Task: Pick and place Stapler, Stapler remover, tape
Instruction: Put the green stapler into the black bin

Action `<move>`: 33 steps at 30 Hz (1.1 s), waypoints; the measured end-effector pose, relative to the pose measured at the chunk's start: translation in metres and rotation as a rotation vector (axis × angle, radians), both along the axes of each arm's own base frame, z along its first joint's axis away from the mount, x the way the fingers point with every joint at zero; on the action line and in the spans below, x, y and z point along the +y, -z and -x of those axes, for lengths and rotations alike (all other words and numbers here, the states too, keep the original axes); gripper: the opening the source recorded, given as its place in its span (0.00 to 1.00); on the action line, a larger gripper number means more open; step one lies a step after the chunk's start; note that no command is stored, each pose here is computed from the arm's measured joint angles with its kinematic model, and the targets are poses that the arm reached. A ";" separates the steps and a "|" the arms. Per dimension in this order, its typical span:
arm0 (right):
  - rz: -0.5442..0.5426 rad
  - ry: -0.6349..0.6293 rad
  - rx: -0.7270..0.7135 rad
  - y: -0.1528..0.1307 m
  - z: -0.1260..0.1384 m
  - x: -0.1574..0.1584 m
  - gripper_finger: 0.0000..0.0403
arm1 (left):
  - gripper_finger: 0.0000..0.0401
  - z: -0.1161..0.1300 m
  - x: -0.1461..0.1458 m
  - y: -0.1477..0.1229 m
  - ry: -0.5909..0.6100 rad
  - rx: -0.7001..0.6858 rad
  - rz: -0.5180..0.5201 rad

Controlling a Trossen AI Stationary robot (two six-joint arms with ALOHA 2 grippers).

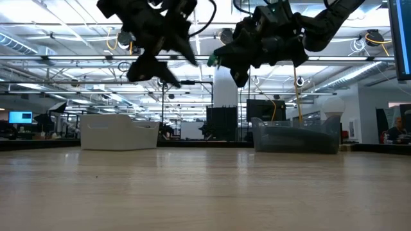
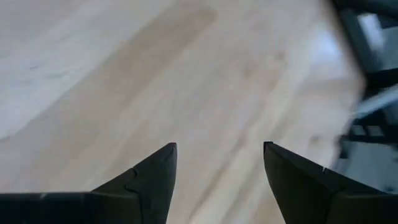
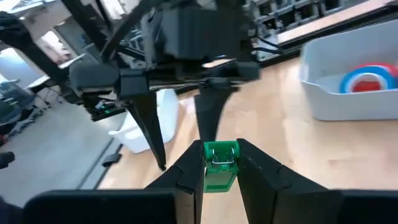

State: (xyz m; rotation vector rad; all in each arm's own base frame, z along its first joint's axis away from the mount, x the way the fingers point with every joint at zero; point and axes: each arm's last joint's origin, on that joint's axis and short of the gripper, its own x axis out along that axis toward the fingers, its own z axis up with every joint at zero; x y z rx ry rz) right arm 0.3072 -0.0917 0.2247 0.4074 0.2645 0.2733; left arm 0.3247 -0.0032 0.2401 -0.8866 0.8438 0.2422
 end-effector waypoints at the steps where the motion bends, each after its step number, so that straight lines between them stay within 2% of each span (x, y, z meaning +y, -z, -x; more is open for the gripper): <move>1: 0.005 0.012 0.011 0.000 0.003 -0.004 0.16 | 0.61 0.002 -0.001 0.002 -0.007 0.027 -0.012; 8: 0.054 0.134 0.139 -0.003 0.035 -0.036 0.17 | 0.61 0.008 -0.005 0.007 -0.055 0.111 -0.099; 12: 0.137 0.255 0.243 -0.010 0.060 -0.046 0.17 | 0.61 0.009 -0.004 0.007 -0.070 0.113 -0.129; 16: 0.228 0.388 0.377 -0.018 0.086 -0.048 0.16 | 0.61 0.009 -0.002 0.007 -0.094 0.113 -0.158; 24: 0.368 0.658 0.743 -0.024 0.133 -0.035 0.17 | 0.61 0.008 0.003 0.007 -0.099 0.113 -0.181; 30: 0.346 0.777 0.964 -0.016 0.151 -0.028 0.17 | 0.61 0.009 0.012 0.007 -0.113 0.114 -0.190; 33: 0.297 0.804 1.014 -0.004 0.156 -0.025 0.17 | 0.61 0.008 0.015 0.007 -0.102 0.112 -0.208</move>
